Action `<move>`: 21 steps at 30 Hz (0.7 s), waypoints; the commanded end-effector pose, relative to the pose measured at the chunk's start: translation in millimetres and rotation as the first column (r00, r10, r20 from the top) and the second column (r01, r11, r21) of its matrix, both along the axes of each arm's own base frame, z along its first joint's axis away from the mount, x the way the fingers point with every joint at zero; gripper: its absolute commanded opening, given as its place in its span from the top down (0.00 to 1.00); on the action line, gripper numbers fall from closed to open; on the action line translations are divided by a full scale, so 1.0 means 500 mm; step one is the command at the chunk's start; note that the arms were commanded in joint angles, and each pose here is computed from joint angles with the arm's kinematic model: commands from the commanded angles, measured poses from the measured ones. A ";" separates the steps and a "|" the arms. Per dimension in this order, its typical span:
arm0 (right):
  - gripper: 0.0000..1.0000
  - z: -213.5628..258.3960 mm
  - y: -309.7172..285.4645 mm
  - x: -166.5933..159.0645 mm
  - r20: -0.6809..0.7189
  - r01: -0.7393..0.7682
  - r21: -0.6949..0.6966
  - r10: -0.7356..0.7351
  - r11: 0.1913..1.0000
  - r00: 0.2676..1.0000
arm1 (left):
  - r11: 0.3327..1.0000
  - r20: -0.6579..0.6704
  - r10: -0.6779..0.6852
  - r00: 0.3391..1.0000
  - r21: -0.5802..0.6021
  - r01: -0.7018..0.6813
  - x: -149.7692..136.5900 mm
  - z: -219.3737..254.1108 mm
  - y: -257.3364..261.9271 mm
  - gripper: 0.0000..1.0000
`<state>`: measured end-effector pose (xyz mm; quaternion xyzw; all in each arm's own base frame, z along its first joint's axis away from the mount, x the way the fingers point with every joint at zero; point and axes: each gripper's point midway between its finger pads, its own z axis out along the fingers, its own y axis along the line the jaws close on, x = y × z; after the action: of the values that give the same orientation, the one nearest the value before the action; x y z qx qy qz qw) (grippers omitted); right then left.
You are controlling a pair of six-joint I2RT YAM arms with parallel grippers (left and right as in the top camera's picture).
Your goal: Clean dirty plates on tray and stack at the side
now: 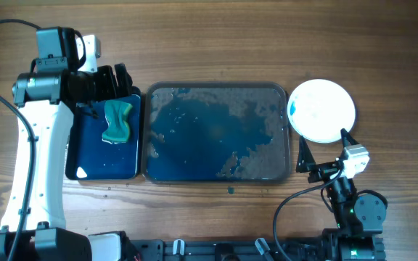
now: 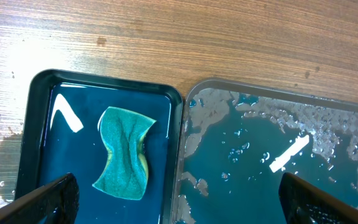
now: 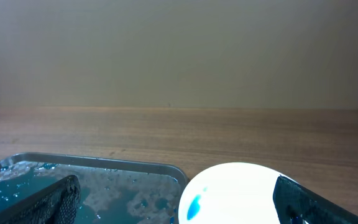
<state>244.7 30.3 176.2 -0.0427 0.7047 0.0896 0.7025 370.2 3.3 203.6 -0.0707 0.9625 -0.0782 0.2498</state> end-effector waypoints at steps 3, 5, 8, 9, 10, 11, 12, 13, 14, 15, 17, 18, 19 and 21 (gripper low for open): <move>0.00 0.002 0.007 -0.002 0.003 -0.020 0.017 0.020 1.000 1.000 | 1.000 0.156 -0.003 0.988 0.020 0.000 -0.011 0.082 0.000 0.00; 0.00 0.003 0.007 -0.002 0.004 -0.020 0.017 0.020 1.000 1.000 | 1.000 0.311 -0.011 0.950 0.025 0.004 -0.033 0.110 -0.005 0.00; 0.00 0.002 0.007 -0.002 0.003 -0.020 0.017 0.020 1.000 1.000 | 0.999 0.504 -0.023 0.864 0.037 0.005 -0.077 0.111 -0.012 0.00; 0.00 0.003 0.007 -0.002 0.003 -0.021 0.018 0.021 1.000 1.000 | 0.999 0.598 -0.037 0.801 0.040 0.016 -0.105 0.108 -0.020 0.00; 0.00 0.002 0.007 -0.002 0.003 -0.020 0.017 0.020 1.000 1.000 | 0.999 0.646 -0.039 0.762 0.046 0.013 -0.128 0.098 -0.022 0.00; 0.00 0.002 0.007 -0.002 0.003 -0.020 0.017 0.020 1.000 1.000 | 0.999 0.684 -0.042 0.729 0.050 0.010 -0.152 0.082 -0.023 0.00; 0.00 0.003 0.007 -0.002 0.004 -0.020 0.017 0.020 1.000 1.000 | 0.999 0.711 -0.044 0.702 0.054 0.008 -0.173 0.062 -0.025 0.00; 0.00 0.002 0.007 -0.002 0.003 -0.020 0.017 0.020 1.000 1.000 | 0.998 0.724 -0.045 0.689 0.056 0.007 -0.186 0.045 -0.026 0.00; 0.00 0.003 0.007 -0.002 0.003 -0.020 0.018 0.020 1.000 1.000 | 0.998 0.740 -0.046 0.671 0.058 0.005 -0.201 0.026 -0.027 0.00; 0.00 0.002 0.007 -0.002 0.003 -0.020 0.017 0.020 1.000 1.000 | 0.998 0.752 -0.045 0.658 0.060 0.000 -0.214 0.004 -0.027 0.00; 0.00 0.003 0.007 -0.002 0.004 -0.020 0.017 0.020 1.000 1.000 | 0.998 0.763 -0.035 0.646 0.065 -0.023 -0.231 -0.035 -0.021 0.00; 0.00 0.002 0.007 -0.002 0.003 -0.020 0.017 0.020 1.000 1.000 | 0.998 0.766 -0.036 0.641 0.066 -0.023 -0.235 -0.044 -0.021 0.00; 0.00 0.003 0.007 -0.002 0.004 -0.020 0.017 0.020 1.000 1.000 | 0.997 0.770 -0.035 0.637 0.067 -0.027 -0.239 -0.052 -0.020 0.00; 0.00 0.003 0.007 -0.002 0.004 -0.021 0.017 0.021 1.000 1.000 | 0.997 0.777 -0.029 0.629 0.070 -0.039 -0.243 -0.066 -0.016 0.00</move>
<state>244.7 30.3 176.0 -0.0414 0.7050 0.0908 0.7021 251.5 -8.6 175.3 -0.0190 0.7728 -0.0732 0.6301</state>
